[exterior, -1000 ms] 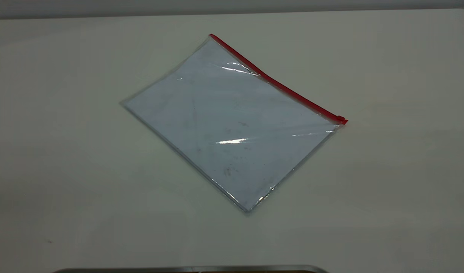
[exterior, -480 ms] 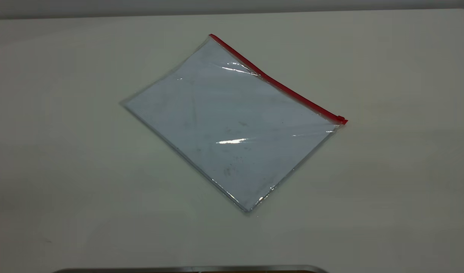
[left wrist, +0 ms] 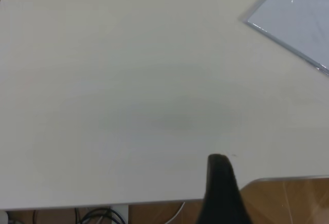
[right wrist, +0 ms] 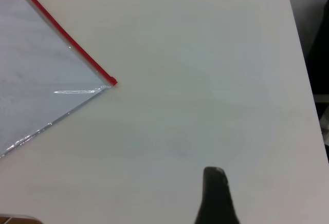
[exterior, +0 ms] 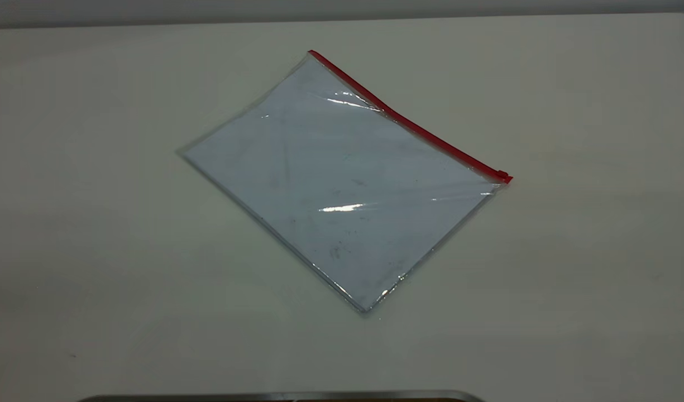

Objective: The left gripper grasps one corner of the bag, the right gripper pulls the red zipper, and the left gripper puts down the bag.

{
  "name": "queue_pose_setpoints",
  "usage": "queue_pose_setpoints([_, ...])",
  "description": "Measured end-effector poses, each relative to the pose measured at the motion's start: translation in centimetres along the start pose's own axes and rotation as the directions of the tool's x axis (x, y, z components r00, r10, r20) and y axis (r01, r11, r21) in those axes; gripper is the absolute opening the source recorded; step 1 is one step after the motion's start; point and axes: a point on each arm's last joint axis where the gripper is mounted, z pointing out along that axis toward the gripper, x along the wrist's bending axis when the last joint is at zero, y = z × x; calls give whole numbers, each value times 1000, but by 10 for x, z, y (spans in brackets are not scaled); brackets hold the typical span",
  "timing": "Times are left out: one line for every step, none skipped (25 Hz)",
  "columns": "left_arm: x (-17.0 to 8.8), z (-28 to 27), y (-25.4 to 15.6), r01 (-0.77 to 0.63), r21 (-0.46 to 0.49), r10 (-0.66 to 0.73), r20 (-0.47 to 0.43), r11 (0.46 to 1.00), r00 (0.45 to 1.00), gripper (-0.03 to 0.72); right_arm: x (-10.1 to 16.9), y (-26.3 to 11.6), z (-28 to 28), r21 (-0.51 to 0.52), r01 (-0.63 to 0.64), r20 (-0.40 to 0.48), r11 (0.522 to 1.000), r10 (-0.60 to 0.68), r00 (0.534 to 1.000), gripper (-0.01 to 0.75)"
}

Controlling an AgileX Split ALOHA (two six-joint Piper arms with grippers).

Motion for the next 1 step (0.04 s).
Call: queue_pose_setpoints([0,0,0,1,0,-1,0,1000,1000,587,0,0,0,0,0,0,1000,0,1000,578])
